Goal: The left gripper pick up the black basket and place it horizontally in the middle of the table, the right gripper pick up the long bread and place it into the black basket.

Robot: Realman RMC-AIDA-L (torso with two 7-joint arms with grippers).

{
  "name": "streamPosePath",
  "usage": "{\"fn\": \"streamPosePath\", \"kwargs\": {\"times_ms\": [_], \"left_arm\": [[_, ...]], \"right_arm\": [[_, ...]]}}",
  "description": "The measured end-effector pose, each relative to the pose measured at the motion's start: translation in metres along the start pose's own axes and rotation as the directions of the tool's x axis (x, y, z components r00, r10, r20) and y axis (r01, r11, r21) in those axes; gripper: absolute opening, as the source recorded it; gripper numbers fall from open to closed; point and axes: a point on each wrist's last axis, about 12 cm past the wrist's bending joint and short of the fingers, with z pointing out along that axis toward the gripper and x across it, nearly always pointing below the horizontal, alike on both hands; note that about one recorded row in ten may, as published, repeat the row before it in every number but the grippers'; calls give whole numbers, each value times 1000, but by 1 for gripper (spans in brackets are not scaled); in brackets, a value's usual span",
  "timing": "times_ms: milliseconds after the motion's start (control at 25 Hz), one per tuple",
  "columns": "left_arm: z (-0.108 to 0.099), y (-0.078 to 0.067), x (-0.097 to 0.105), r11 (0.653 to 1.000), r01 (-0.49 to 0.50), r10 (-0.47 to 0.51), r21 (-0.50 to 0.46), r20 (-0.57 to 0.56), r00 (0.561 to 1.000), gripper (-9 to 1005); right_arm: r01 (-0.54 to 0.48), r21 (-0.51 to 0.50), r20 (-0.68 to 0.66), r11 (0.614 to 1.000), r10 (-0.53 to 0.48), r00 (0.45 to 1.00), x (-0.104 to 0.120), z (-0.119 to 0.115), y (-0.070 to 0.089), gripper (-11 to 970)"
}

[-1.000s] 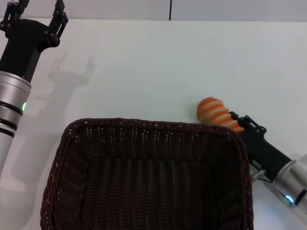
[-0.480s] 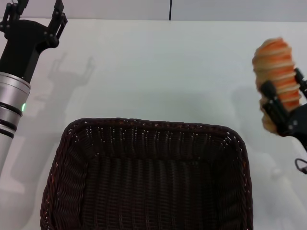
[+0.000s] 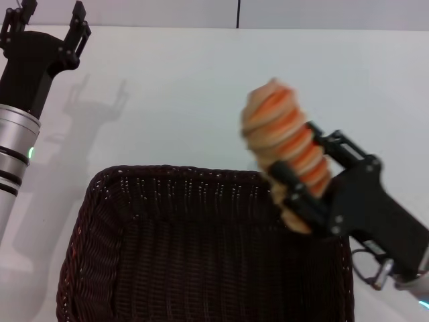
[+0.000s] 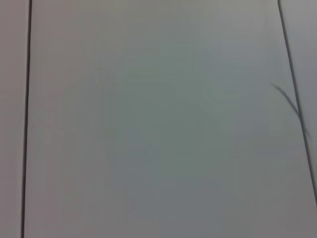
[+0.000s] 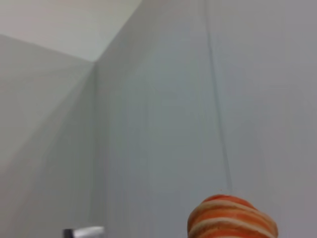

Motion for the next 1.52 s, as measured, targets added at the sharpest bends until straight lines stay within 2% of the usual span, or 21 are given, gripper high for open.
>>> {"fn": "streamPosePath", "kwargs": {"times_ms": [160, 560, 680, 760, 800, 840, 920, 960, 1000, 1040, 1160, 1240, 1320, 1400, 1520], "left_arm": [[0, 0, 0, 1000, 0, 0, -3, -1, 1000, 758], [-1, 3, 0, 1000, 0, 0, -13, -3, 1000, 758], [-1, 4, 1, 1000, -2, 2, -15, -4, 1000, 758], [-2, 5, 1, 1000, -2, 2, -23, -4, 1000, 758], [-2, 7, 1, 1000, -3, 2, -29, -5, 1000, 758], [-3, 7, 1, 999, -3, 3, -33, -6, 1000, 758], [-5, 10, 2, 999, -4, 3, -42, -9, 1000, 758], [-6, 12, 2, 999, -5, 4, -52, -10, 1000, 758], [-8, 16, 2, 997, -9, 8, -75, -12, 1000, 758], [-8, 16, 2, 997, -9, 8, -75, -12, 1000, 758], [-13, 22, 3, 994, -9, 7, -107, -19, 1000, 758], [-17, 27, 4, 991, -9, 5, -134, -24, 1000, 758], [-21, 33, 5, 986, -11, 6, -165, -30, 1000, 758], [-27, 40, 8, 981, -18, 9, -195, -46, 999, 758], [-31, 42, 10, 979, -23, 12, -204, -57, 998, 759]], "right_arm": [[-12, -21, -13, 1000, 12, 1000, 2, 4, 2, 582], [-61, -35, -26, 998, 60, 998, 2, 8, -4, 849], [-42, 54, 4, 998, 42, 999, -1, 4, -11, 849], [9, 202, 29, 979, -15, 999, -4, -6, -24, 849], [63, 378, 37, 924, -83, 996, -10, -23, -39, 849], [63, 378, 37, 924, -83, 996, -10, -23, -39, 849], [105, 534, 34, 839, -145, 989, -16, -44, -52, 849], [126, 608, 27, 784, -179, 984, -21, -56, -58, 849], [159, 738, 7, 656, -242, 970, -30, -81, -68, 849], [159, 738, 7, 656, -242, 970, -30, -81, -68, 849], [177, 866, -32, 467, -303, 952, -39, -113, -74, 849], [180, 908, -53, 377, -324, 945, -43, -128, -74, 849], [181, 932, -69, 316, -335, 940, -46, -138, -73, 849], [181, 945, -82, 274, -337, 938, -46, -144, -71, 849], [182, 946, -85, 267, -336, 938, -46, -145, -71, 849]]}}
